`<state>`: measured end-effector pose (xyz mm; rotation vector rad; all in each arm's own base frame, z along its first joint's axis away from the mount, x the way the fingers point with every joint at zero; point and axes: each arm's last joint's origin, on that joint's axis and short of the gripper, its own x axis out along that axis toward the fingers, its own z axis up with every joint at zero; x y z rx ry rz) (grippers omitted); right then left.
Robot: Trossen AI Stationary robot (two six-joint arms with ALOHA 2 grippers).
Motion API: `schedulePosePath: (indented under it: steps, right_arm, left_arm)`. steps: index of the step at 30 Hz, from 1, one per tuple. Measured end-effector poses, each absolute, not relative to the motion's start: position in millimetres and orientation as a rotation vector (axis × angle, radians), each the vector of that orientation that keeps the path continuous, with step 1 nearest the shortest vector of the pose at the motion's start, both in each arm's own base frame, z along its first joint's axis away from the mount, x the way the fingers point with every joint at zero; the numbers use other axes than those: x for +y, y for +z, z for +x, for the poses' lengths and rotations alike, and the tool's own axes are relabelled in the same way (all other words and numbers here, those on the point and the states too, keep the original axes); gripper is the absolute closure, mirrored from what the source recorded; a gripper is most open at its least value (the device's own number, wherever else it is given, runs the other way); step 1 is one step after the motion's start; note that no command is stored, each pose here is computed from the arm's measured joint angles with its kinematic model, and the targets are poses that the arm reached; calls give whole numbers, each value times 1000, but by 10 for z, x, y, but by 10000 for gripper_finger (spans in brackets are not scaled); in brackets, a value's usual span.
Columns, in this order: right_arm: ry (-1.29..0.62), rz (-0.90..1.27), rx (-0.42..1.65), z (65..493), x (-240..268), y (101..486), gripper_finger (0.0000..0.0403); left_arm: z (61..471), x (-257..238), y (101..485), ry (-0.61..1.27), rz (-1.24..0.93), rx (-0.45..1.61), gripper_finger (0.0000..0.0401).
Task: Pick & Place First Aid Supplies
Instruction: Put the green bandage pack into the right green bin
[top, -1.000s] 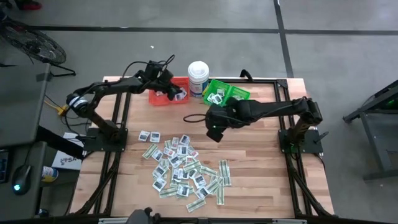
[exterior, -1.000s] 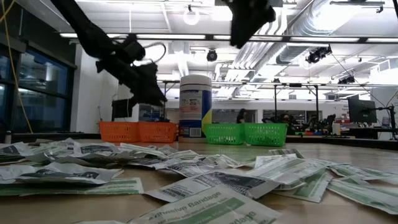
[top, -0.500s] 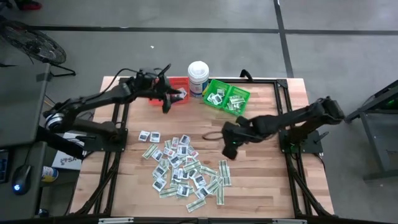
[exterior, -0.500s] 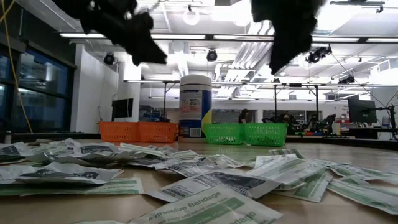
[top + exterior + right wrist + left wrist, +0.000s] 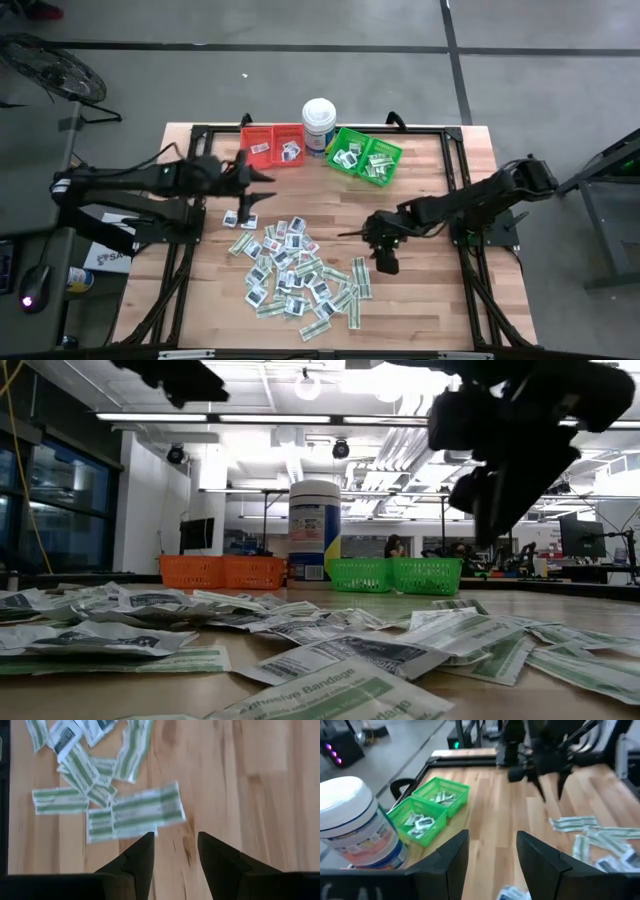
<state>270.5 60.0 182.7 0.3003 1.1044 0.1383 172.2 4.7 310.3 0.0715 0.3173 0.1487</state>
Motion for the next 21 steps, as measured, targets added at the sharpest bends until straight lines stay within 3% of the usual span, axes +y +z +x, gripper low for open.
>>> schedulePosePath:
  steps: [9, 21]
  right_arm:
    - [205, 267, 1146, 2928, 592, 1586, 258]
    - [268, 292, 1176, 3030, 626, 1346, 258]
  left_arm:
    - [1446, -234, 2820, 137, -11, 158, 239]
    - [1355, -382, 2657, 114, -6, 173, 239]
